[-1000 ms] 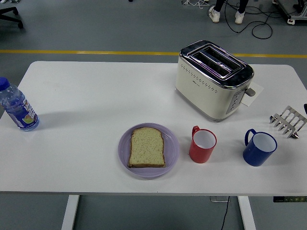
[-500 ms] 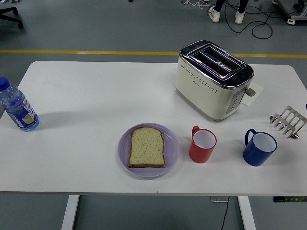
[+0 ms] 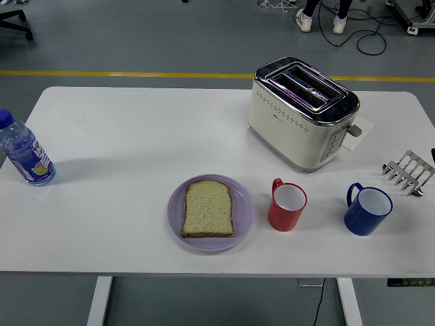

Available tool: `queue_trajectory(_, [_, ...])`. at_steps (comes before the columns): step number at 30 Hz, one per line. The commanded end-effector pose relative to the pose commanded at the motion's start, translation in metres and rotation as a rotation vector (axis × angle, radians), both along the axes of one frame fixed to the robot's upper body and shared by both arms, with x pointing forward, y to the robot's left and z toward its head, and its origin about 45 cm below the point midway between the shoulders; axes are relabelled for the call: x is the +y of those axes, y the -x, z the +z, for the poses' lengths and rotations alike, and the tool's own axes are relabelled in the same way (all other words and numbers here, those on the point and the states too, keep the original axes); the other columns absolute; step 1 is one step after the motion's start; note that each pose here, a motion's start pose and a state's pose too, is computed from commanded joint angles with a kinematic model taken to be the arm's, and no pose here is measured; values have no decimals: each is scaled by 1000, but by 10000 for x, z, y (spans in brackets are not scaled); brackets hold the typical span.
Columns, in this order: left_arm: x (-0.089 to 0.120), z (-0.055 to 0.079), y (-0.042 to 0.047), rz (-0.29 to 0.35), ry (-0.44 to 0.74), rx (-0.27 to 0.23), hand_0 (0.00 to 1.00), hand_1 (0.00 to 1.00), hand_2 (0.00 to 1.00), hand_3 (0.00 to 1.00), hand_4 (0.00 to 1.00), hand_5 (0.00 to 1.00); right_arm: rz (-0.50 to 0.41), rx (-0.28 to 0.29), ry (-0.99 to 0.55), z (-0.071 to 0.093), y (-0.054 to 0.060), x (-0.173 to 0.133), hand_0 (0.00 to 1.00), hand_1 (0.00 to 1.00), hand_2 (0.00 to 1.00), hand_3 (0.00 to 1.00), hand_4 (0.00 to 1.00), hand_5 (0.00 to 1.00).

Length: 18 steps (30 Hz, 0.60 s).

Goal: Pick up the cup,pour liquid into bread,place the cup on the desk

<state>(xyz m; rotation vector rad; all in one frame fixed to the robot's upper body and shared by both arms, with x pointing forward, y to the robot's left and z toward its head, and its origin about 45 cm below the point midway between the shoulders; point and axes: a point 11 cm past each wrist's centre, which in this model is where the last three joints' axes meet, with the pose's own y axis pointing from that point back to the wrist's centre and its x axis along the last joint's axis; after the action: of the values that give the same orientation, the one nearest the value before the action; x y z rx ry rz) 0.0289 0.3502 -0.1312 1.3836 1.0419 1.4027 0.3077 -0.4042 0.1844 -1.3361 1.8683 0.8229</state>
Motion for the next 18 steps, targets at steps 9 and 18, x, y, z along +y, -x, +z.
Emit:
queue_trajectory(9, [-5, -2, 15, -5, 1, 4, 633, 638, 650, 502, 239, 863, 10, -22, 6, 57, -7, 44, 657, 585, 648, 620, 658, 255])
queue_trajectory(18, [2, 1, -5, -2, 0, 0, 633, 639, 650, 502, 239, 863, 5, -28, 6, 81, -14, 44, 654, 585, 647, 619, 656, 254])
